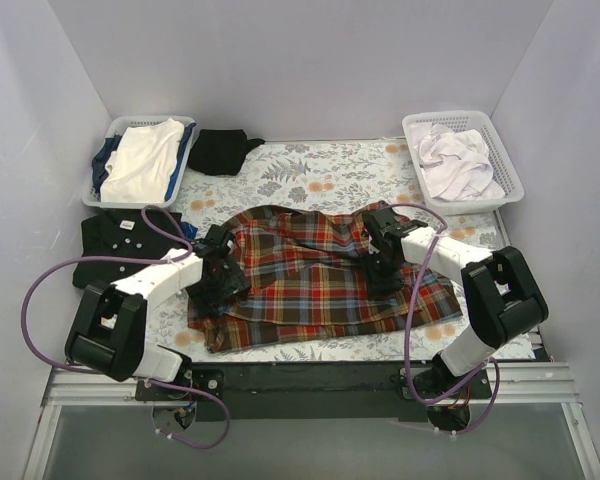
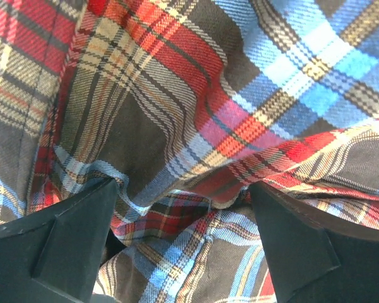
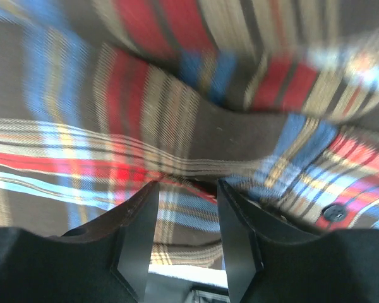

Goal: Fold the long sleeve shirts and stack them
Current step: Fold the shirt

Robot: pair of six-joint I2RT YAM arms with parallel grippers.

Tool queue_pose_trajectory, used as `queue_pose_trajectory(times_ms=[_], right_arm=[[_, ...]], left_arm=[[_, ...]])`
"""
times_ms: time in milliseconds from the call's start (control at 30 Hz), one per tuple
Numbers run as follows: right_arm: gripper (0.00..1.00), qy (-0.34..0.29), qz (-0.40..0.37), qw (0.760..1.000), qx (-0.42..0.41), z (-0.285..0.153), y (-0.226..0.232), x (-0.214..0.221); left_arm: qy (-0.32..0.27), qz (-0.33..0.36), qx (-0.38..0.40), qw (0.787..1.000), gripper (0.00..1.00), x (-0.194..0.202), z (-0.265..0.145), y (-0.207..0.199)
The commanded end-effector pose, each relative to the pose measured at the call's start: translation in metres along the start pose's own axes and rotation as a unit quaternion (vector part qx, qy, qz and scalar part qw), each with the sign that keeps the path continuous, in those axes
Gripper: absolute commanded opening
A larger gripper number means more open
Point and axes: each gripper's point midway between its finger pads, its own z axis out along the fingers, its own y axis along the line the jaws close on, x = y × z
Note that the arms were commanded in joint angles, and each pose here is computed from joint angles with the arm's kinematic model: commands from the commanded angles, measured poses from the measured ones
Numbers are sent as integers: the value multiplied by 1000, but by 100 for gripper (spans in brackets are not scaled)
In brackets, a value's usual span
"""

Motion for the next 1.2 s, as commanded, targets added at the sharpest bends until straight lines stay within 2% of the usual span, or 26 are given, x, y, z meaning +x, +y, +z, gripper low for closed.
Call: queue_pose_trajectory(times_ms=[0, 167, 267, 367, 400, 467, 500, 633, 767, 867, 1167], right_arm=[[48, 84, 12, 996, 29, 5, -13, 41], [46, 135, 40, 989, 53, 2, -22, 72], [46, 117, 38, 990, 63, -10, -25, 65], [46, 62, 27, 996, 66, -30, -21, 31], [47, 44, 22, 996, 70, -35, -22, 20], [47, 1, 12, 998, 65, -54, -14, -12], [47, -13, 10, 998, 69, -59, -13, -23], [49, -68, 0, 996, 63, -84, -4, -63], [49, -109, -1, 993, 52, -102, 6, -94], [49, -125, 4, 991, 47, -110, 10, -108], [49, -119, 0, 992, 46, -106, 9, -109]], left_arm=[[84, -37, -24, 995, 86, 38, 1, 29], [97, -78, 25, 992, 84, 26, -21, 20], [11, -53, 63, 997, 84, -25, -51, -4], [-102, -11, 120, 987, 86, -89, -84, -43], [-155, 27, 161, 974, 86, -118, -105, -67], [-181, 63, 176, 966, 86, -140, -106, -88], [-207, 94, 199, 953, 86, -155, -114, -104], [-213, 172, 230, 934, 84, -183, -96, -151], [-199, 228, 214, 929, 79, -193, -63, -168], [-215, 275, 223, 910, 74, -198, -52, -182], [-271, 381, 233, 853, 74, -210, -42, -219]])
